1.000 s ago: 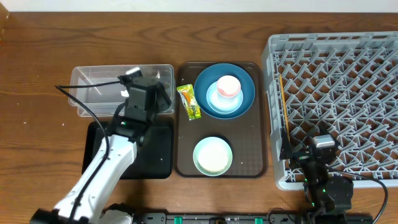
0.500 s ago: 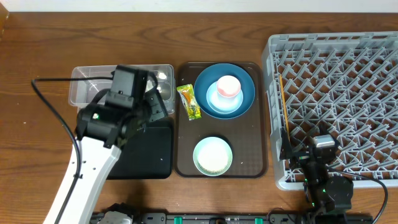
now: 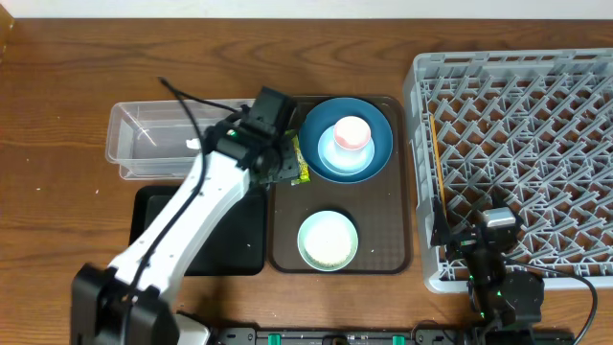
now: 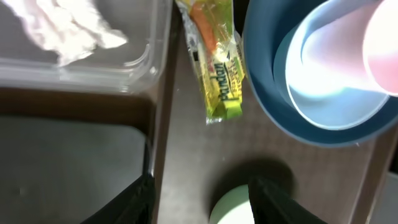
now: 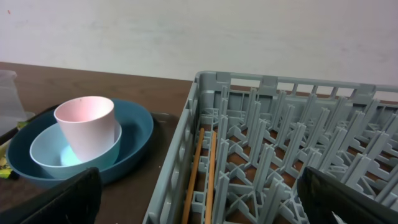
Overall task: Sort waste into correct bins and load items into the dishwasher rack
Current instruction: 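Reach the left gripper to the yellow Pandan wrapper and grasp it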
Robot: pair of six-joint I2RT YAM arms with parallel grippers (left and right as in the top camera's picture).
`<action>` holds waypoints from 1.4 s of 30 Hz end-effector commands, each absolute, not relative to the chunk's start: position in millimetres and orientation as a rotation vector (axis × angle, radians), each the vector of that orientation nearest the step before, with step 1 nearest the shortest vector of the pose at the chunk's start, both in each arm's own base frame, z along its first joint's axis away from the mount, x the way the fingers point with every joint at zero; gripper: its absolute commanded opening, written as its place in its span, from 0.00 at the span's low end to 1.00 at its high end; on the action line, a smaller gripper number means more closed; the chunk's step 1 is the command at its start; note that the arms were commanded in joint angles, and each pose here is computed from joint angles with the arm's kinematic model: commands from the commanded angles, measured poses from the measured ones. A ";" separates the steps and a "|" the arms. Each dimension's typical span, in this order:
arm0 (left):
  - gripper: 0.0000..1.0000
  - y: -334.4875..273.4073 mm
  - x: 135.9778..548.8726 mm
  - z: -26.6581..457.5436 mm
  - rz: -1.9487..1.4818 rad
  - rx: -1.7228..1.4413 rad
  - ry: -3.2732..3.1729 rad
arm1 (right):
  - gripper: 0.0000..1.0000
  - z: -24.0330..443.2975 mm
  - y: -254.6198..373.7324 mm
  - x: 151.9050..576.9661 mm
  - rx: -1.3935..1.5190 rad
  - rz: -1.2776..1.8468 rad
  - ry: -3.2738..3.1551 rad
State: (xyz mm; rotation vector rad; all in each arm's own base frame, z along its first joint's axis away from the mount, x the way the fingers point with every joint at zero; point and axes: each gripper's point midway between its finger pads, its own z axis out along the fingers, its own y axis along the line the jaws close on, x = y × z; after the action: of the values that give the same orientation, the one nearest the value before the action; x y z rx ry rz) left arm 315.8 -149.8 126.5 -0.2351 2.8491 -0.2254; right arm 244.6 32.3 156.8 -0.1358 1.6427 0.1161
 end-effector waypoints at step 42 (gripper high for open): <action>0.51 -162.5 338.1 28.4 0.060 -0.423 2.879 | 0.99 155.3 34.9 244.3 -0.153 0.116 1.646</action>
State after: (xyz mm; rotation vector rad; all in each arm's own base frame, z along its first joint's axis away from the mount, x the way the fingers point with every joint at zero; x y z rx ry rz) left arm 339.4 -166.5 36.4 -0.4022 2.8792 0.0164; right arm 244.6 32.4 156.8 -0.1360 1.6426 0.1164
